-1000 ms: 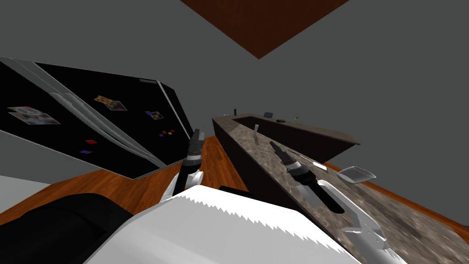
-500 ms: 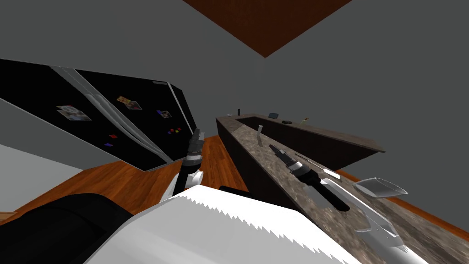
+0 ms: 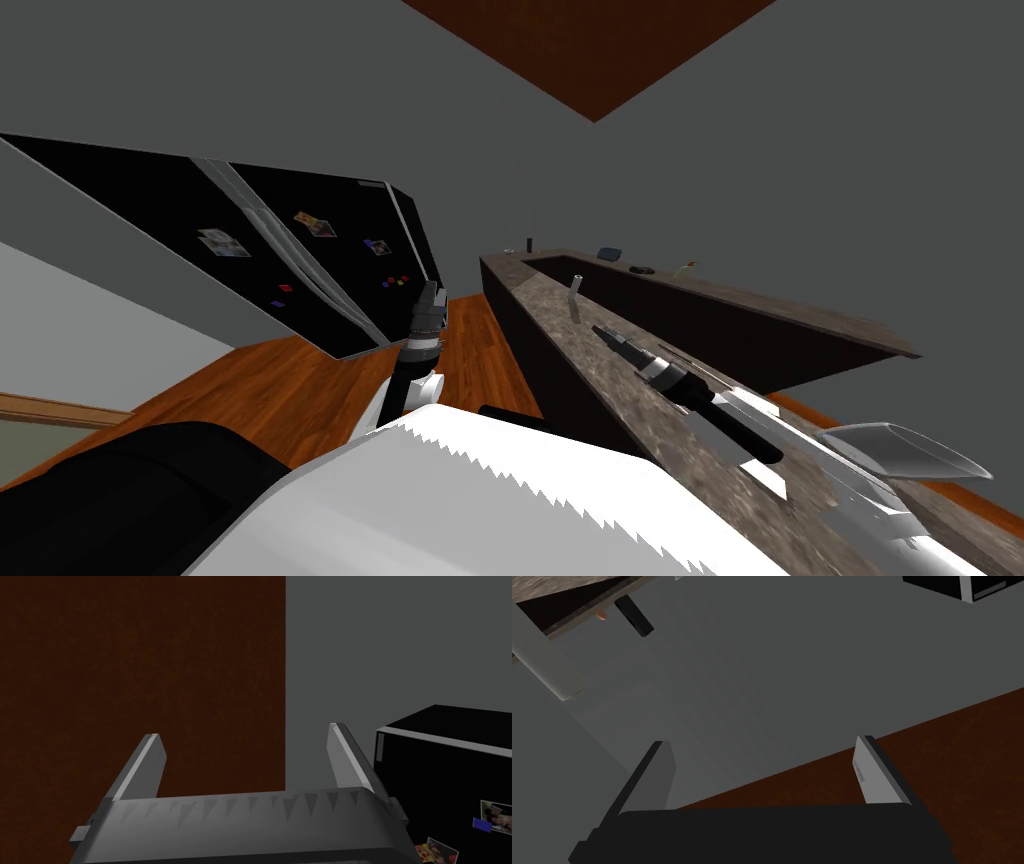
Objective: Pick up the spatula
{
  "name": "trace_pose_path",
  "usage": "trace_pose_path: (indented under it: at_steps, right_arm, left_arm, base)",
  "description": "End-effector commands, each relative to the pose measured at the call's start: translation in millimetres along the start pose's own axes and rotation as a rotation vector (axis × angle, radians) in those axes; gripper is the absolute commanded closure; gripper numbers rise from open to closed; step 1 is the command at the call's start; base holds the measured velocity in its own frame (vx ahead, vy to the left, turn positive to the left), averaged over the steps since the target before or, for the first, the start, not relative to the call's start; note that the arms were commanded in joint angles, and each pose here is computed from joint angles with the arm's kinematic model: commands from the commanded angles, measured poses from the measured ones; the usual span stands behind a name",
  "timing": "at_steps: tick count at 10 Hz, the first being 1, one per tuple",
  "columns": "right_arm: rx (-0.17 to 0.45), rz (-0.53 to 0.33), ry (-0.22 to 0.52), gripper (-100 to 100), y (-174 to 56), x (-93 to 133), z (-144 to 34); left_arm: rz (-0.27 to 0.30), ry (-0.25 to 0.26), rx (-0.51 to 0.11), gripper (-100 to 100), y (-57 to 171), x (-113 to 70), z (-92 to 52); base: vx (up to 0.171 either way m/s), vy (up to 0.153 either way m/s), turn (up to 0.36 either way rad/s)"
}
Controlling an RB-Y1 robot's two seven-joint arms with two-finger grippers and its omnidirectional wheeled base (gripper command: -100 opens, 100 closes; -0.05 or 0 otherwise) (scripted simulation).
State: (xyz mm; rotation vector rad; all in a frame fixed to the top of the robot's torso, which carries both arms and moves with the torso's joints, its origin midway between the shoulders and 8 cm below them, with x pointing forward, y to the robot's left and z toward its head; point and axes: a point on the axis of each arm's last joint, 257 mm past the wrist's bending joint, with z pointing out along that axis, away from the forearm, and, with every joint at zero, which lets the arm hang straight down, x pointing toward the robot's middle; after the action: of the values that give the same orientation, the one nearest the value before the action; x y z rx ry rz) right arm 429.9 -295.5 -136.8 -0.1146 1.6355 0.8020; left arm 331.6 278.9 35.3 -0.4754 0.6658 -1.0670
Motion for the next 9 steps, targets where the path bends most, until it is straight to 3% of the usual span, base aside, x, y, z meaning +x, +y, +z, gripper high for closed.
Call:
trace_pose_path:
  at_steps: [1,4,5,6,7,8,9]
  right_arm:
    - [0.016,-0.026,0.039,-100,-8.7,4.3,-3.2]
    - [0.082,-0.078,0.156,-100,-47.5,25.9,-27.3]
    - [0.085,-0.09,0.166,-100,-49.4,24.1,-28.8]
    - [0.119,-0.107,0.224,-100,-68.6,35.9,-44.2]
    - [0.12,-0.118,0.233,-100,-69.7,34.0,-45.3]
    - [0.154,-0.132,0.293,-100,-88.4,45.9,-63.3]
    - [0.155,-0.142,0.3,-100,-89.4,43.9,-64.3]
  left_arm:
    - [0.0,0.0,0.0,0,0.0,0.0,0.0]
    - [0.0,0.0,0.0,0,0.0,0.0,0.0]
    - [0.0,0.0,0.0,0,0.0,0.0,0.0]
    - [0.0,0.0,0.0,0,0.0,0.0,0.0]
    - [0.0,0.0,0.0,0,0.0,0.0,0.0]
    - [0.0,0.0,0.0,0,0.0,0.0,0.0]
    - [0.0,0.0,0.0,0,0.0,0.0,0.0]
  base:
    - [0.0,-0.033,0.078]
    - [-0.008,-0.035,0.156]
    - [-0.007,-0.038,0.083]
    - [-0.008,-0.04,0.124]
    - [-0.012,-0.031,0.099]
    - [-0.02,-0.034,0.189]
    - [-0.02,-0.035,0.089]
